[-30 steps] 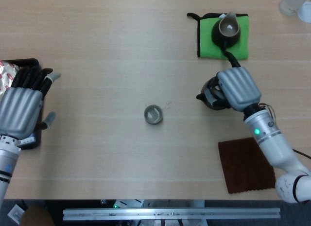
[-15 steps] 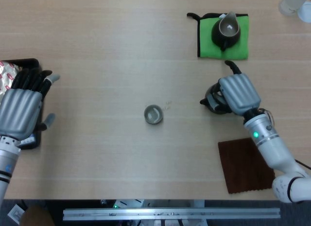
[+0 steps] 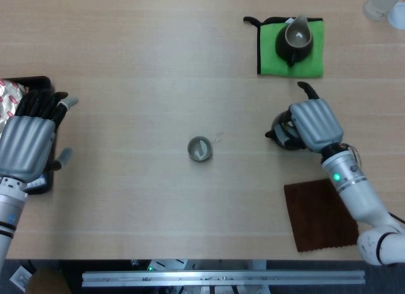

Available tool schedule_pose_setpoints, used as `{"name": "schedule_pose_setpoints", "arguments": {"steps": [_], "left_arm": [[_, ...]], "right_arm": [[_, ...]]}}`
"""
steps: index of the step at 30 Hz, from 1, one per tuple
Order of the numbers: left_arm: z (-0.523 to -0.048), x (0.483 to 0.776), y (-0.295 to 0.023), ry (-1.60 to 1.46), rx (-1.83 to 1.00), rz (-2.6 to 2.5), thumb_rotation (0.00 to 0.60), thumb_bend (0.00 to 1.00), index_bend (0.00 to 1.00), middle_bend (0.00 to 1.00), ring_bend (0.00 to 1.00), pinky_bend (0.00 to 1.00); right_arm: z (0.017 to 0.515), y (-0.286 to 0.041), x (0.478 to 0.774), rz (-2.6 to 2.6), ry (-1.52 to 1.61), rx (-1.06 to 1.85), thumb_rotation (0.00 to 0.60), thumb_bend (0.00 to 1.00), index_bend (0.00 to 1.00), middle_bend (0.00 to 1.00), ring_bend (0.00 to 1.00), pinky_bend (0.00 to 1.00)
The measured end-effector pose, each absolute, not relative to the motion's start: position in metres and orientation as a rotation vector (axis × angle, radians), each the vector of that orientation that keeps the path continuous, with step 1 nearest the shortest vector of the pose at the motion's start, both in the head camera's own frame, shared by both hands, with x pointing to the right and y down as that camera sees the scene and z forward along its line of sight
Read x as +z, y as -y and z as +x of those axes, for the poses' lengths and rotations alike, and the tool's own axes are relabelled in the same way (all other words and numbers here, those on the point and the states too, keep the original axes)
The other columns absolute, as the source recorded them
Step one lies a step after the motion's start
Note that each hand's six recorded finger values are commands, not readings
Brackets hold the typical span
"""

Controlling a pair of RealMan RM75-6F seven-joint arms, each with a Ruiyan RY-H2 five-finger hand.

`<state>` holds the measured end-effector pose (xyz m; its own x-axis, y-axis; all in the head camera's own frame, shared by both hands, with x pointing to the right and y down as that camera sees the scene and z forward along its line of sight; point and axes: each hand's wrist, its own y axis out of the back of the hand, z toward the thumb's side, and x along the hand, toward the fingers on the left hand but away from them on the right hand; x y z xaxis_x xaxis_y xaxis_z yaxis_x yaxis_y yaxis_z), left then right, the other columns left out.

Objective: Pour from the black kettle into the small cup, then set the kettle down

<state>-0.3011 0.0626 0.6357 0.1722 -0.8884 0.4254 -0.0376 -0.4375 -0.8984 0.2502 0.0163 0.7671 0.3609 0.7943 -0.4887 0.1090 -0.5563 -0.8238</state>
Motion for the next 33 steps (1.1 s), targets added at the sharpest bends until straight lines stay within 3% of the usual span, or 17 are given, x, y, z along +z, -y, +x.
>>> {"name": "schedule_pose_setpoints", "arguments": {"steps": [29,31,33], "left_arm": [[-0.303,0.645,-0.067,-0.881,-1.405,-1.684,0.6,0.27,0.14,0.13,0.09,0.09],[-0.302,0.645,-0.067,-0.882,-1.405,-1.685,0.6,0.27,0.14,0.13,0.09,0.09],[-0.302,0.644,-0.067,-0.886,-1.403,-1.684,0.6,0.27,0.14,0.13,0.09,0.09]], "right_arm": [[0.263,-0.025,0.775,-1.904,0.739,1.278,0.6,0.39,1.0,0.9,0.85,0.06],[0.263,-0.025,0.774,-1.907,0.741,1.277,0.6,0.36,1.0,0.89,0.85,0.06],[0.263,-0.025,0.774,-1.908,0.743,1.277,0.6,0.27,1.0,0.89,0.85,0.06]]}}
